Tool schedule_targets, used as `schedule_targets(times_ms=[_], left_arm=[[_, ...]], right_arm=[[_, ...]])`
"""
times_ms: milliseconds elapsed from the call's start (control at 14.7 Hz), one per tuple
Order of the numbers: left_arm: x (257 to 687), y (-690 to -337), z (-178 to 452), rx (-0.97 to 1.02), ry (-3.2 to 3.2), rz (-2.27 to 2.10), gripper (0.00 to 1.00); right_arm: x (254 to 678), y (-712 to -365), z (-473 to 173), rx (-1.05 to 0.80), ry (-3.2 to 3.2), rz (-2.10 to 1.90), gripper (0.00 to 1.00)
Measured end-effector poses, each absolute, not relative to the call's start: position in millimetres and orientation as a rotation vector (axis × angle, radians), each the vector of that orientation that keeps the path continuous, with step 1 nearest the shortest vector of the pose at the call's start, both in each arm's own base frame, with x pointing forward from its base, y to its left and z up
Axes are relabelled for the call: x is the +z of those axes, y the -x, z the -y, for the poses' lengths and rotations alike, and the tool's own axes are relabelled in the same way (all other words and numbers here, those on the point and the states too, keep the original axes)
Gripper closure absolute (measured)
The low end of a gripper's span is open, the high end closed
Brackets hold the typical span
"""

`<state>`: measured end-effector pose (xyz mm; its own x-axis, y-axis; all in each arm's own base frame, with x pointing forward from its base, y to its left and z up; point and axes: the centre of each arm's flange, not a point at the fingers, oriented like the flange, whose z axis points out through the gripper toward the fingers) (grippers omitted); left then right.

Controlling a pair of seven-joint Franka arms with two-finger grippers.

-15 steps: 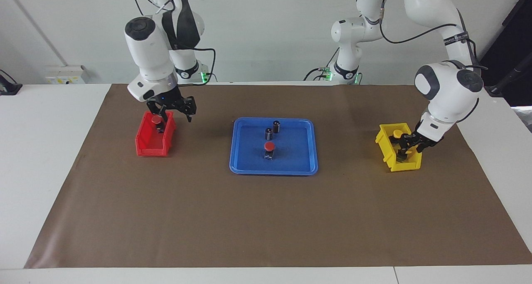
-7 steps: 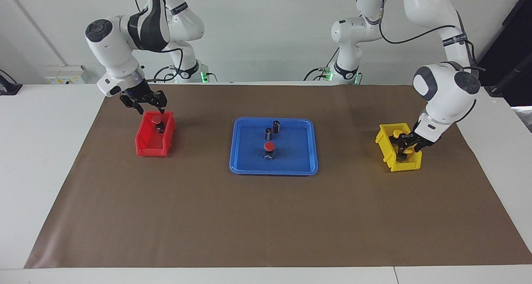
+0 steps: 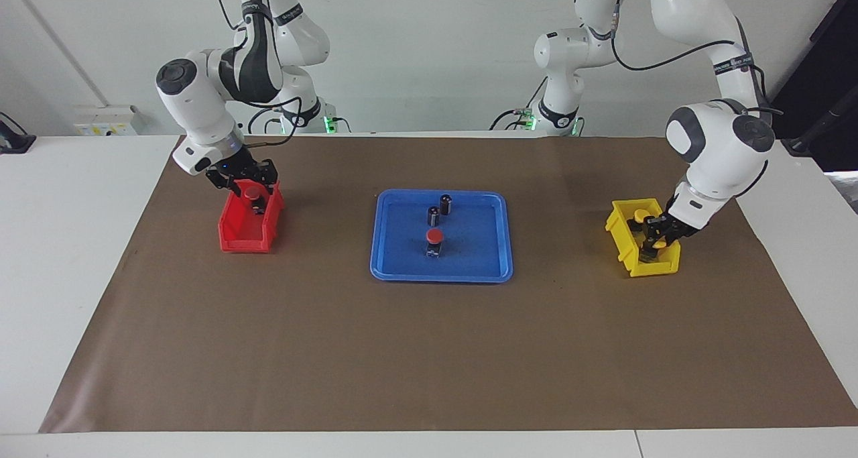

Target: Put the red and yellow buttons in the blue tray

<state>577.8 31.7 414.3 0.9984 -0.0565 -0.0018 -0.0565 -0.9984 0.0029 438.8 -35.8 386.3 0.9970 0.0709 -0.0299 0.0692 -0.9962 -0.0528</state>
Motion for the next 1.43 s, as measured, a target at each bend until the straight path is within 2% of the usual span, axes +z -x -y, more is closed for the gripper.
schedule_targets(times_ms=[204,272,408,612,816,1087,1427], left_arm=[[516.5,-586.2,13.1,0.024,-3.136,0.057,0.59],[535.6,-581.4,45.9,0.048,-3.134,0.014,0.59],[540.8,-564.6,133.6,0.057,-3.125,-0.047,0.59],[511.4,-530.5,253.3,0.047,-3.105,-0.051,0.59],[462.2,-512.0,322.2,0.06,-3.04,-0.087,0.59],[408.4,-508.0,366.2,0.067,-3.025,-0.148,0.59],[376.2,-507.1,380.0,0.037,-3.037,-0.179,0.59]], right_arm=[[374.6,-436.2,49.9,0.042,3.087,0.143,0.22],[369.9,-434.5,50.6,0.051,3.086,0.144,0.25],[364.5,-432.5,49.8,0.065,3.084,0.148,0.27],[360.2,-429.6,49.1,0.08,3.083,0.15,0.31],[355.6,-426.3,48.6,0.097,3.081,0.153,0.31],[352.9,-424.0,51.6,0.104,3.076,0.203,0.32],[350.5,-421.9,54.4,0.112,3.072,0.22,0.35]])
